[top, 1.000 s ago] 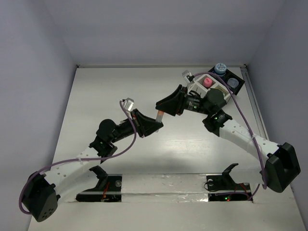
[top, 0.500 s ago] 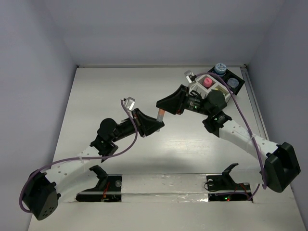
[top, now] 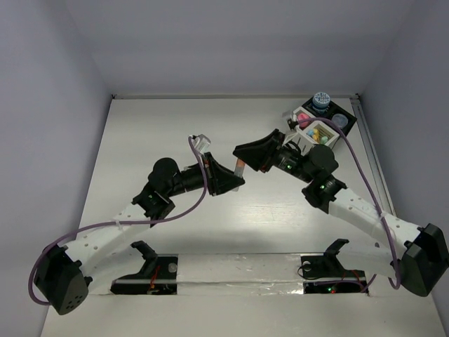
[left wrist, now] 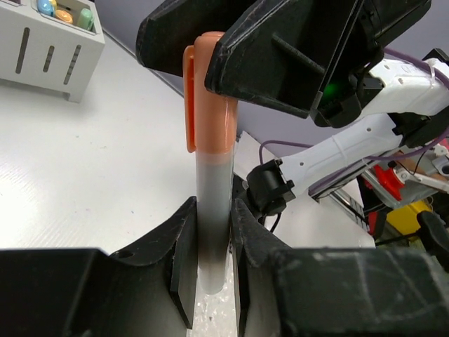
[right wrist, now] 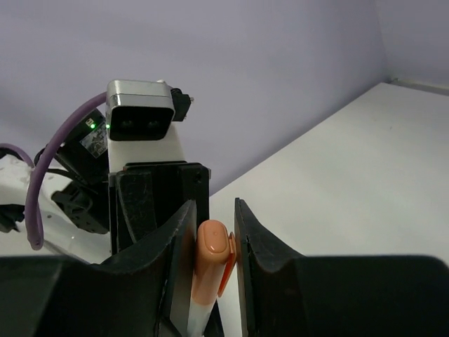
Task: Sort the stationery into containers
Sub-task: Close the pen cap on the pen, then place the pen in the storage box.
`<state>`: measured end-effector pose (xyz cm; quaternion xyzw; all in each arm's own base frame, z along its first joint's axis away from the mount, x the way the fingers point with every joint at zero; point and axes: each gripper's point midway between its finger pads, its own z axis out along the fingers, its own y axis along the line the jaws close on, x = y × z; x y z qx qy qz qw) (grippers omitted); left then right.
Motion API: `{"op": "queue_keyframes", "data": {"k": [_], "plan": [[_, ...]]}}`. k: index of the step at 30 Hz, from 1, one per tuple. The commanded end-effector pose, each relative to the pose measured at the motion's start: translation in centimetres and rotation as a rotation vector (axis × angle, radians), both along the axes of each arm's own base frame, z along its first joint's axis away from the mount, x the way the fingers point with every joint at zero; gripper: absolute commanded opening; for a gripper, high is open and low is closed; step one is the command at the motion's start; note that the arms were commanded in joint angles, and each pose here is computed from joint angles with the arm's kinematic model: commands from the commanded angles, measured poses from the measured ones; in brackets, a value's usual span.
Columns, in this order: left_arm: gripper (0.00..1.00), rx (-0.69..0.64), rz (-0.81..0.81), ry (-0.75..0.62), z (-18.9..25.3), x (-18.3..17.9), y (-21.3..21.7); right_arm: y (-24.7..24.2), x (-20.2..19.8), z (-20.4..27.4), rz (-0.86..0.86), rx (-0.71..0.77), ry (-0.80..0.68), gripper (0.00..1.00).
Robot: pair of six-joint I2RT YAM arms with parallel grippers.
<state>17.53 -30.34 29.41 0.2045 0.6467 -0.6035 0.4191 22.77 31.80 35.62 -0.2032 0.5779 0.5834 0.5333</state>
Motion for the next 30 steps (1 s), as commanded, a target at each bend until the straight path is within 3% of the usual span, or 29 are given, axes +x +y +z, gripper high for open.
{"op": "queue_keyframes", "data": {"k": [1,2,3,4,5,10,11,13,15,17,19,21,22,24,27,29,30], "plan": [[0.0,-0.209,0.134,-0.239,9.9,1.9,1.9,0.8,-2.0,-7.3,0.06,-0.206,0.112,0.0],[0.0,-0.214,0.126,-0.235,9.8,2.0,1.7,0.9,-2.0,-7.0,0.062,-0.19,0.121,0.0],[0.0,-0.215,0.111,-0.214,9.2,1.8,1.5,1.0,-2.1,-6.8,0.066,-0.182,0.126,0.12],[0.0,-0.215,0.105,-0.204,8.9,1.9,1.4,1.2,-1.9,-6.5,0.067,-0.172,0.123,0.41],[0.0,-0.218,0.095,-0.198,8.6,1.9,1.1,1.2,-1.9,-6.3,0.069,-0.164,0.132,0.48],[0.0,-0.212,0.037,-0.144,6.6,1.0,0.0,1.6,-1.8,-5.2,0.084,-0.141,0.12,0.5],[0.0,-0.218,0.028,-0.141,6.6,0.7,-0.2,1.7,-1.7,-4.8,0.081,-0.131,0.116,0.46],[0.0,-0.21,0.029,-0.127,5.9,0.7,-0.2,1.5,-1.7,-4.3,0.074,-0.112,0.104,0.21],[0.0,-0.206,0.031,-0.127,5.6,0.7,-0.1,1.5,-1.7,-4.0,0.074,-0.106,0.099,0.24],[0.0,-0.202,0.025,-0.123,5.3,0.6,-0.1,1.6,-1.4,-3.9,0.063,-0.104,0.104,0.41],[0.0,-0.199,0.021,-0.118,5.1,0.5,-0.2,1.5,-1.2,-3.7,0.05,-0.094,0.102,0.43],[0.0,-0.197,0.019,-0.116,5.0,0.5,-0.2,1.4,-1.1,-3.5,0.039,-0.085,0.103,0.34],[0.0,-0.195,0.02,-0.114,4.8,0.5,-0.2,1.2,-0.8,-3.3,0.018,-0.077,0.103,0.17],[0.0,-0.187,0.031,-0.108,4.6,0.6,-0.1,0.9,-0.4,-3.2,-0.011,-0.071,0.109,0.03],[0.0,-0.148,0.058,-0.099,3.5,1.1,0.0,0.1,0.8,-3.3,-0.088,-0.068,0.12,0.0],[0.15,-0.125,0.061,-0.098,2.6,1.2,0.0,-0.4,1.7,-3.2,-0.134,-0.07,0.125,0.0],[0.3,-0.11,0.06,-0.094,2.1,1.1,0.0,-0.9,2.6,-3.3,-0.167,-0.076,0.13,0.0]]}}
